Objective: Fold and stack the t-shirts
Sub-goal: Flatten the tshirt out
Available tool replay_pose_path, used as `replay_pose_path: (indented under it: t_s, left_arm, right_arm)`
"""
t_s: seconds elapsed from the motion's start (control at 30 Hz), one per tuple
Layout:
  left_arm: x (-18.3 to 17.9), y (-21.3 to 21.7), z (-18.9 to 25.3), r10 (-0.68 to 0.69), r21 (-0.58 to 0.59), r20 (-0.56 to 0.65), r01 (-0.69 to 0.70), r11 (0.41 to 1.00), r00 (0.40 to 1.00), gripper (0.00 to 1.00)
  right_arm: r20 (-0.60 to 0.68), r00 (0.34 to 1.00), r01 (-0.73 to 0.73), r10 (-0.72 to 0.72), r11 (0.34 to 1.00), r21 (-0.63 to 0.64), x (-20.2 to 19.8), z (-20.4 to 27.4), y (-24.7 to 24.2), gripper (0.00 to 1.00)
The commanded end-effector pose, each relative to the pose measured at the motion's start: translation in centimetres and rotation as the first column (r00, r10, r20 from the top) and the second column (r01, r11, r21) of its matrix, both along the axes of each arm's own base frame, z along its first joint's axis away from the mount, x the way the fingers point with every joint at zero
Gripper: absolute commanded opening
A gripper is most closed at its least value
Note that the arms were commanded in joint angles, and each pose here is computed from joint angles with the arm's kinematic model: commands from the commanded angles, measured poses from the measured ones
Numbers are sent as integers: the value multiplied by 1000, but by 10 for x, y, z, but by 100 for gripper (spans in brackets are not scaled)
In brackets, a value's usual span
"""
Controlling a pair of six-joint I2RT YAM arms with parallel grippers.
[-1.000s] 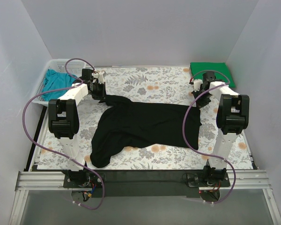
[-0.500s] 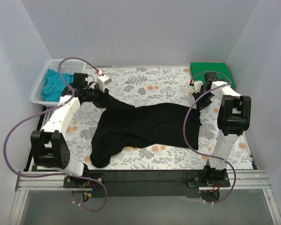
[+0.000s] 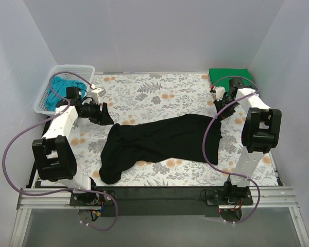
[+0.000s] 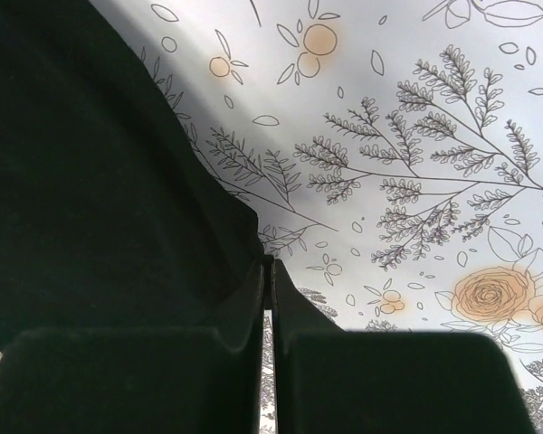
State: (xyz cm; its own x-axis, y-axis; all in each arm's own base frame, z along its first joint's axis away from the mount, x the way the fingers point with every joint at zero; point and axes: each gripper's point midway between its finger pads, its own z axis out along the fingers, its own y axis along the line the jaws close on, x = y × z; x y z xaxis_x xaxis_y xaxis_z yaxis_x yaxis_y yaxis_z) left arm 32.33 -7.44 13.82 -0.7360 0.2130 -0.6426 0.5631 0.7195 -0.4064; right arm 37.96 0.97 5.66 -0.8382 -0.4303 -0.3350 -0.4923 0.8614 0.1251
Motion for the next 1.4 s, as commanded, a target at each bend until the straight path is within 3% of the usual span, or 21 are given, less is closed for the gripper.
replay_pose_path:
  t_s: [0.0, 0.13, 0.27, 0.43, 0.67, 1.03, 1.37]
  left_arm:
    - [-4, -23, 17, -35, -160, -40, 28, 987, 999, 51]
    - [-3, -15, -5, -15, -97, -44, 11, 995, 999, 45]
    - [-10, -16, -19, -14, -102, -131, 0, 995, 991, 36]
    - [-22, -24, -33, -22, -80, -175, 8, 997, 984, 42]
    - [17, -65, -24, -39, -21, -120, 37, 999, 992, 51]
    - [36, -101, -69, -45, 148, -211, 77, 986, 976, 58]
    - [23, -132, -38, -142, 59, -155, 152, 987, 978, 57]
  right_arm:
    - [18, 1000, -20, 20, 1000, 23, -4, 17, 3, 1]
    - [10, 1000, -22, 21, 999, 36, -5, 17, 5, 1]
    - [3, 1000, -20, 19, 999, 42, -5, 17, 6, 1]
    - [-5, 1000, -18, 19, 999, 45, -4, 16, 6, 1]
    - [-32, 999, -10, 12, 997, 71, -5, 11, 10, 1]
    - [-15, 1000, -16, 17, 997, 70, -2, 18, 10, 1]
    - [-32, 999, -22, 24, 997, 79, -7, 13, 12, 1]
